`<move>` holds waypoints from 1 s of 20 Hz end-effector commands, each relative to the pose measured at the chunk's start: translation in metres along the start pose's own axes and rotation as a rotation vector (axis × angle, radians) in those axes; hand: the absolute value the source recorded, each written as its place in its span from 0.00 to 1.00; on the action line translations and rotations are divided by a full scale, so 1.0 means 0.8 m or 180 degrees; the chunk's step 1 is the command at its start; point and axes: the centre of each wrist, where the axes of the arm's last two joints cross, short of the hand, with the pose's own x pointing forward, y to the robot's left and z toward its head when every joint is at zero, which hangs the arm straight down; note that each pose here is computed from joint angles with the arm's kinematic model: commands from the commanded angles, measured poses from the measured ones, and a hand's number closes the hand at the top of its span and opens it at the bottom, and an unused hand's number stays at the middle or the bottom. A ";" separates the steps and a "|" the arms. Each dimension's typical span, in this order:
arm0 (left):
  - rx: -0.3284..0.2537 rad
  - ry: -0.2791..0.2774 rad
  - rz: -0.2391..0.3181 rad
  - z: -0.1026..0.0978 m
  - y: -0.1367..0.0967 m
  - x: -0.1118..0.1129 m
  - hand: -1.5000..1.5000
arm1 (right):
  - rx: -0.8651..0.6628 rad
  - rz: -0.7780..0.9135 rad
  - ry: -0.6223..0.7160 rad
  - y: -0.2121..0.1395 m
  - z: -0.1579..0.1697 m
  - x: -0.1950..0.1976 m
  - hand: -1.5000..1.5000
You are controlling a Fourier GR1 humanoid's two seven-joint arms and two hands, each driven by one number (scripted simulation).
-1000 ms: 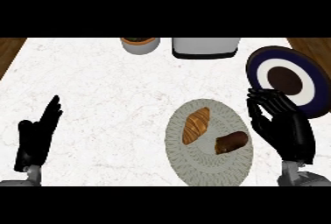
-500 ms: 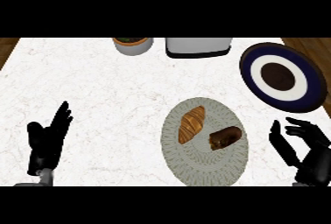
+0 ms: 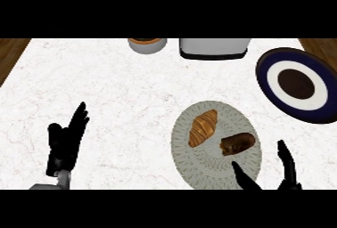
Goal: Pick the sweet potato from the placemat and place it in the plate
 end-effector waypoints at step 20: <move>-0.0046 0.0000 -0.0036 -0.023 0.009 0.026 0.50 | 0.1575 0.1536 0.1328 -0.009 -0.072 0.103 0.00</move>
